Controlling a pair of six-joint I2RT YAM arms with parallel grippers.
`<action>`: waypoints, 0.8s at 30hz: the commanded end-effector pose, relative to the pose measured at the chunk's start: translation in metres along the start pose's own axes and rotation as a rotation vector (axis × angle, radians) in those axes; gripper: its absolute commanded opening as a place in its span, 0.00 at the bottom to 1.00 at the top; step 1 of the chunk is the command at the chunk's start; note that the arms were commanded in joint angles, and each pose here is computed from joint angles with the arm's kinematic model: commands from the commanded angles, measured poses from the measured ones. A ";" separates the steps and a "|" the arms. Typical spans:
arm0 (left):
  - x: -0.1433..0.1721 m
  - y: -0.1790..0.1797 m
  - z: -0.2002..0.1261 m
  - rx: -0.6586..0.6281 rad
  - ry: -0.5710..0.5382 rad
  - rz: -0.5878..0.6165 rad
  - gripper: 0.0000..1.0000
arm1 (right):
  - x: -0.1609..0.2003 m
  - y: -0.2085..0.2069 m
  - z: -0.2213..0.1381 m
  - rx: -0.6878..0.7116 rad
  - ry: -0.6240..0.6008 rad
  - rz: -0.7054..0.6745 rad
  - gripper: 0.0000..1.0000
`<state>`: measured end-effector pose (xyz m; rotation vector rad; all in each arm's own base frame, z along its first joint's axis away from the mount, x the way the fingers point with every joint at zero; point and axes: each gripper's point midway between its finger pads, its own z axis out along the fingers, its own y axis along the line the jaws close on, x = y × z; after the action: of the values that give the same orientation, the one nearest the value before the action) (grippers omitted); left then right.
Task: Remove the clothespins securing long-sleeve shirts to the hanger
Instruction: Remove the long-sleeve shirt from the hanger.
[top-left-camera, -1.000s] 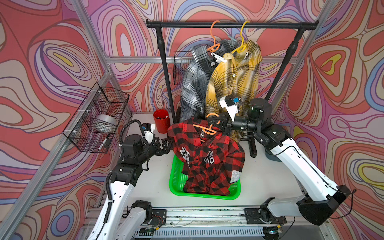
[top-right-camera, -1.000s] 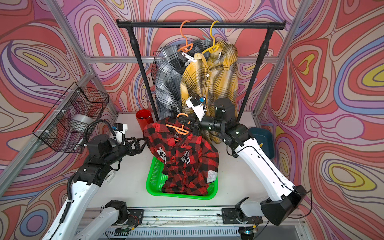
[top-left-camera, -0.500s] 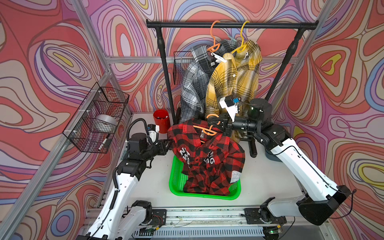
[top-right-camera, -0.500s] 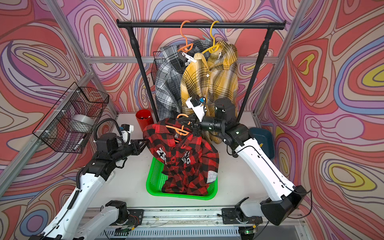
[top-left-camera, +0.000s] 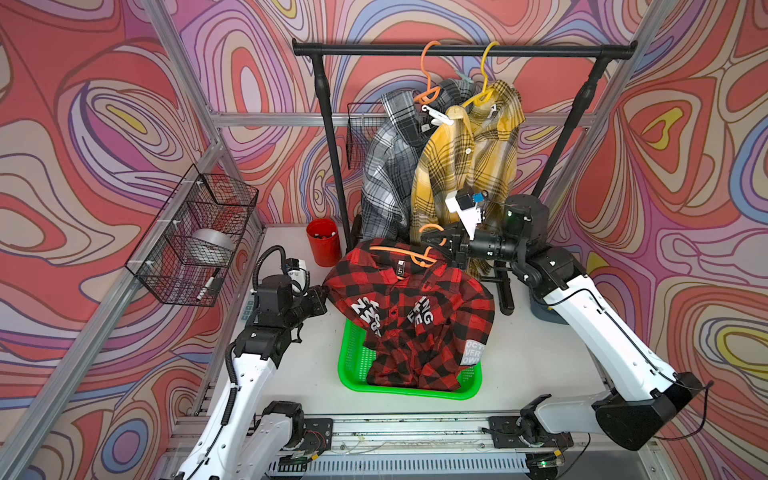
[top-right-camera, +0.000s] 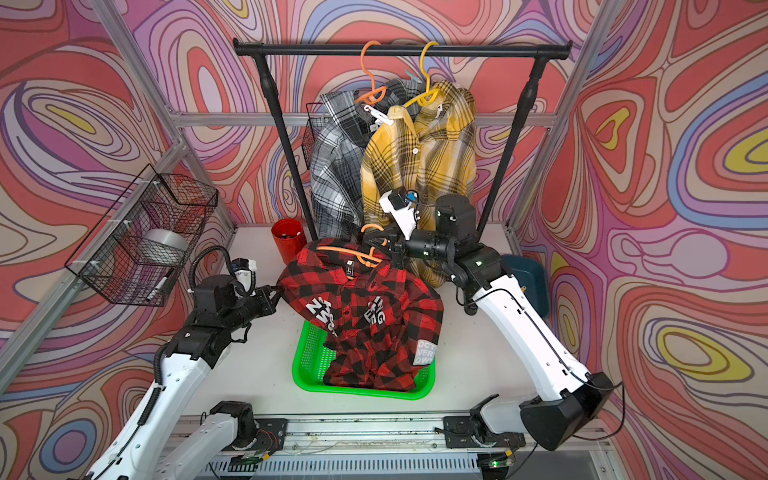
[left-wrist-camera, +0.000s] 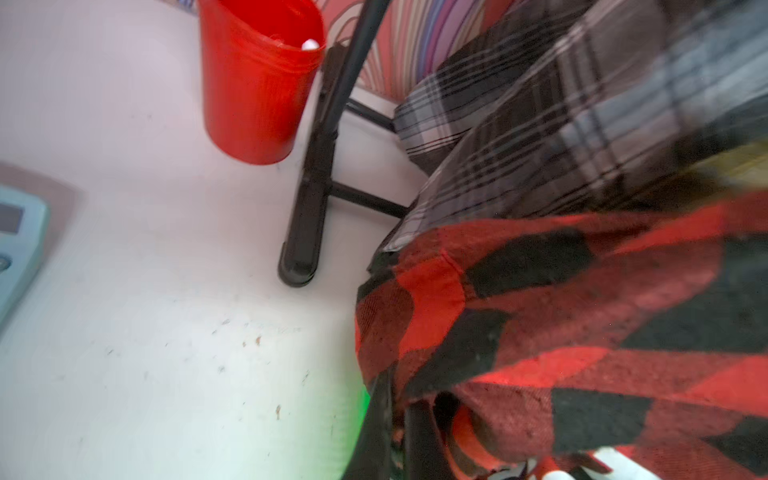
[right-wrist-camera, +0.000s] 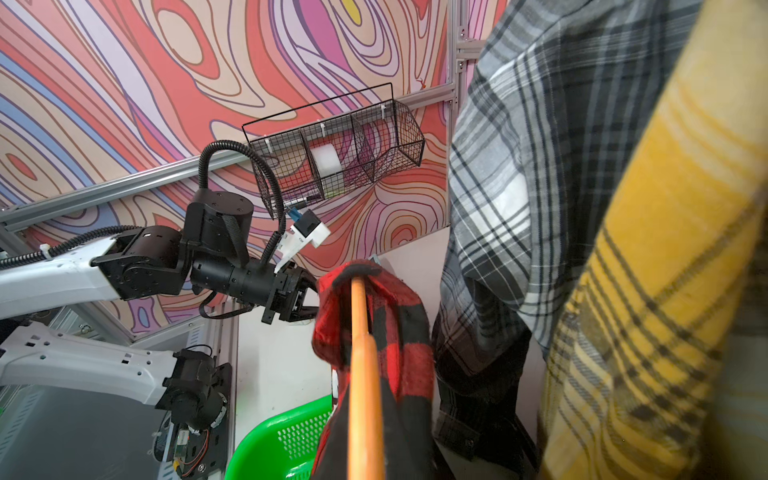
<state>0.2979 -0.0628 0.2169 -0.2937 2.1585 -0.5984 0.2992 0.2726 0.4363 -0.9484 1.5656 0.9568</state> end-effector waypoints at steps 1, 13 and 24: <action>0.020 0.036 0.002 -0.109 0.052 -0.158 0.00 | -0.016 -0.003 -0.016 0.027 -0.056 -0.037 0.00; 0.038 0.056 -0.002 -0.148 0.056 -0.238 0.00 | -0.024 -0.012 -0.052 0.100 -0.088 -0.044 0.00; -0.017 -0.053 -0.030 0.385 -0.084 0.011 0.75 | -0.020 -0.004 -0.039 -0.045 -0.102 0.014 0.00</action>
<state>0.2844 -0.0755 0.2252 -0.2967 2.0471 -0.8860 0.2964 0.2337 0.4529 -0.8831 1.5282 0.9860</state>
